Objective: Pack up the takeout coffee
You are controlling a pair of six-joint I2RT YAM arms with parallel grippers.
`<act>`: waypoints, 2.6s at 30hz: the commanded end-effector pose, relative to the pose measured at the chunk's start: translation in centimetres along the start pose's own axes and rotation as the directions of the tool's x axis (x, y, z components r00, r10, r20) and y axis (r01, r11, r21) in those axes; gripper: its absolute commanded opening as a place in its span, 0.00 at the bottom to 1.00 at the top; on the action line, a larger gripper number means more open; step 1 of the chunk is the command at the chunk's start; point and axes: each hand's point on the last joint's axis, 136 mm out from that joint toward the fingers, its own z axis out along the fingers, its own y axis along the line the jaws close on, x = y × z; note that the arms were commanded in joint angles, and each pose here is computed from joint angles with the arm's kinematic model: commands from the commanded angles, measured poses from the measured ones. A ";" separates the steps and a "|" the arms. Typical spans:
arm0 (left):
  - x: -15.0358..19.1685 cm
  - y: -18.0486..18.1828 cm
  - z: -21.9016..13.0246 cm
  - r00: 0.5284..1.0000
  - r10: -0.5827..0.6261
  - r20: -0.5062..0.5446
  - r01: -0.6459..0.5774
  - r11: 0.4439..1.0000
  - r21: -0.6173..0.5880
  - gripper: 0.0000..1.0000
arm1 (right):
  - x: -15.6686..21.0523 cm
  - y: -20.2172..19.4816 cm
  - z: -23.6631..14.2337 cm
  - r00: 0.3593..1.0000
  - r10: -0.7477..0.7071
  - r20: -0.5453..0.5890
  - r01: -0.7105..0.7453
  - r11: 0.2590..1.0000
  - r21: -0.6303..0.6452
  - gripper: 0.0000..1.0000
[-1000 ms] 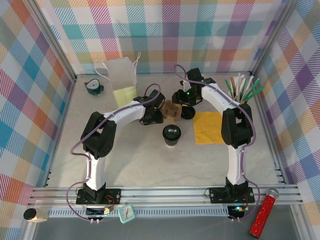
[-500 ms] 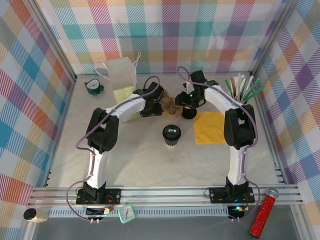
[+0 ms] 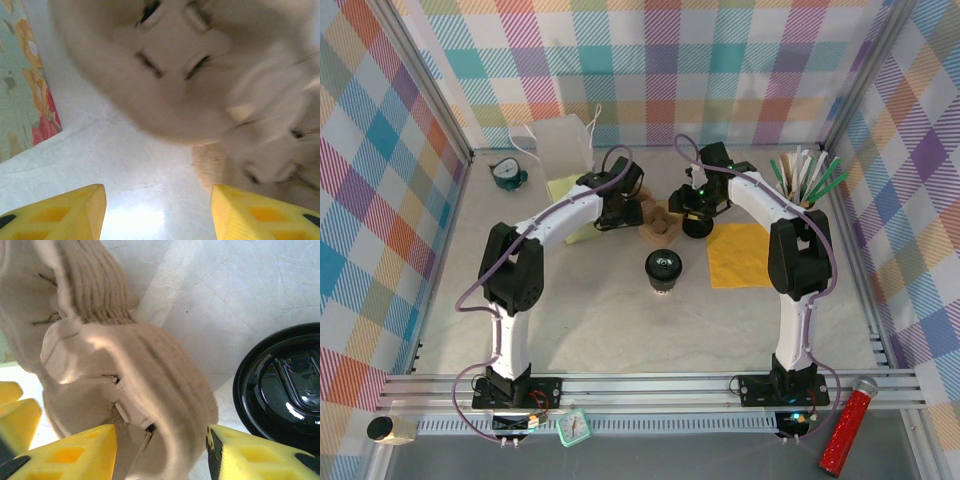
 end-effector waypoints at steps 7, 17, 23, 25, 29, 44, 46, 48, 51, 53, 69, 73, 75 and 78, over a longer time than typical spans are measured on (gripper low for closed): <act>1.0 -0.5 -1.8 1.000 -0.018 -0.018 0.019 0.999 0.035 0.59 | 0.6 1.4 -1.1 1.000 0.000 -0.008 -0.001 0.999 -0.043 0.50; 0.6 -1.8 -0.6 0.999 -0.050 -0.017 0.052 0.993 0.110 0.59 | 1.0 2.0 -1.8 1.000 -0.003 -0.009 0.002 0.998 -0.064 0.46; 0.7 -1.7 -0.5 0.999 -0.050 -0.017 0.052 0.993 0.110 0.59 | 1.1 3.0 -2.4 1.000 -0.005 -0.007 0.004 0.994 -0.112 0.46; 0.8 -1.7 -0.4 0.999 -0.050 -0.021 0.052 0.992 0.112 0.58 | 1.3 3.0 -2.2 1.000 0.002 -0.018 -0.004 0.993 -0.121 0.46; 0.7 -2.2 -0.4 0.998 -0.052 -0.017 0.054 0.989 0.136 0.57 | 1.7 3.0 -1.8 0.999 0.021 -0.035 -0.026 0.988 -0.149 0.40; 0.6 -3.3 -1.0 0.997 -0.076 -0.012 0.077 0.975 0.207 0.46 | 1.9 2.4 -1.8 0.996 0.080 -0.044 -0.088 0.975 -0.205 0.40; 0.7 -3.6 -1.0 0.997 -0.080 -0.020 0.082 0.971 0.224 0.46 | 1.8 2.4 -1.8 0.995 0.084 -0.045 -0.091 0.973 -0.210 0.40; 0.8 -3.8 -0.9 0.996 -0.088 -0.025 0.091 0.967 0.238 0.46 | 1.9 2.3 -1.7 0.995 0.087 -0.047 -0.095 0.973 -0.210 0.40; 0.8 -4.0 -1.2 0.995 -0.100 -0.021 0.102 0.960 0.259 0.45 | 2.0 2.3 -1.7 0.995 0.086 -0.050 -0.095 0.973 -0.212 0.39; 0.6 -4.2 -1.5 0.995 -0.102 -0.008 0.101 0.957 0.273 0.44 | 2.1 2.4 -1.8 0.995 0.085 -0.050 -0.094 0.972 -0.217 0.38; 0.2 -4.5 -2.5 0.994 -0.110 0.005 0.103 0.950 0.294 0.43 | 2.0 3.2 -2.3 0.995 0.092 -0.043 -0.100 0.962 -0.255 0.36; 0.6 -4.5 -2.0 0.994 -0.109 -0.012 0.108 0.950 0.293 0.43 | 2.1 3.2 -1.9 0.993 0.101 -0.053 -0.112 0.958 -0.265 0.30; 0.7 -4.4 -1.9 0.994 -0.108 -0.012 0.107 0.950 0.292 0.43 | 2.2 3.1 -1.7 0.993 0.107 -0.058 -0.119 0.956 -0.267 0.30; 0.7 -4.4 -1.8 0.994 -0.109 -0.013 0.108 0.950 0.292 0.43 | 2.3 3.0 -1.5 0.990 0.124 -0.067 -0.138 0.952 -0.274 0.29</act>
